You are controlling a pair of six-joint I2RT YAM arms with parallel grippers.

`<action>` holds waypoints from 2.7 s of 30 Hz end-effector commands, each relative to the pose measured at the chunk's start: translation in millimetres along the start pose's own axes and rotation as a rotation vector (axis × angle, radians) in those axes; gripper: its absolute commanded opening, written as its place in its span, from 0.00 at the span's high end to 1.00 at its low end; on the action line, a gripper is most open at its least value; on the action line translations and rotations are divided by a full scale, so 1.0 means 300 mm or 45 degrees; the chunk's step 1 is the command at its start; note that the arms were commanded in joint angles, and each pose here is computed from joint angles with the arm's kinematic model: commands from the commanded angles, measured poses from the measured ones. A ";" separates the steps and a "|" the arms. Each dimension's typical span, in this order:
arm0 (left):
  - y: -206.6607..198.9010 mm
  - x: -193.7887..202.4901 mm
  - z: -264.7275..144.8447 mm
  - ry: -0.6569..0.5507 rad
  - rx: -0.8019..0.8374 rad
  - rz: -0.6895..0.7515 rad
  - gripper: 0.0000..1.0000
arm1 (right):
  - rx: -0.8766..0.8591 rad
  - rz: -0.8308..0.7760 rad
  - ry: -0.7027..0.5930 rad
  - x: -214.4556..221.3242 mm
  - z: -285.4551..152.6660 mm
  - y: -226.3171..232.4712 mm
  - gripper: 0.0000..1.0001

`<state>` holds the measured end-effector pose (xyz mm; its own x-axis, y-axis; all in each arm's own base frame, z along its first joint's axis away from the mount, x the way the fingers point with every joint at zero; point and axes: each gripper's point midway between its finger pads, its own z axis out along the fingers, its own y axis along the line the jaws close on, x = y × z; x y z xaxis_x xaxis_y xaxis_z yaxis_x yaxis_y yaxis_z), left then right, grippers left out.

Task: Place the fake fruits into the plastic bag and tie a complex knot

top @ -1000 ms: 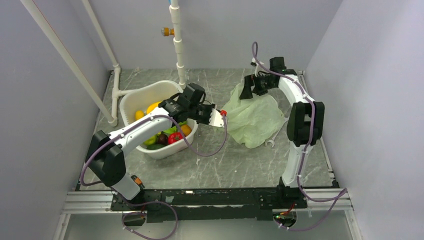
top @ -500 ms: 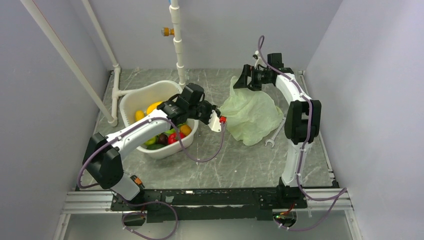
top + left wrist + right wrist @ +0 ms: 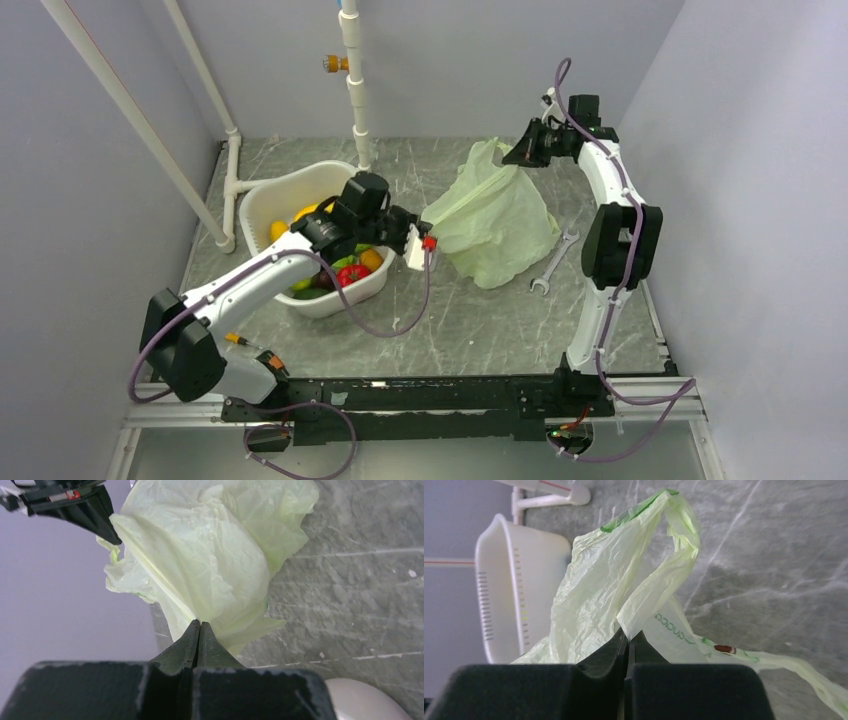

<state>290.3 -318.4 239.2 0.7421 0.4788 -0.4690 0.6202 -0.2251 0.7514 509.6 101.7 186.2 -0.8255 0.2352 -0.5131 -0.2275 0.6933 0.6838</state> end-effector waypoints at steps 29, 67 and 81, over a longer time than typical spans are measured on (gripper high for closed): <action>0.279 0.188 0.033 0.000 -0.266 -2.868 1.00 | 0.242 -1.623 -0.275 0.737 -0.181 0.342 0.00; 0.360 0.194 -0.257 -0.319 -0.198 -1.986 0.00 | -0.125 -1.456 -0.292 0.599 -0.473 0.588 1.00; 0.267 -0.199 -0.249 -0.353 -0.196 -0.413 0.01 | -0.314 -1.210 -0.263 0.553 -0.500 0.705 1.00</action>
<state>285.3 -269.1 365.1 0.3294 0.2387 -0.9135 0.9171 0.1492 0.3697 257.9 176.6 300.1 -0.1469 -0.2772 -0.9495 -0.8424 0.5382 -0.0268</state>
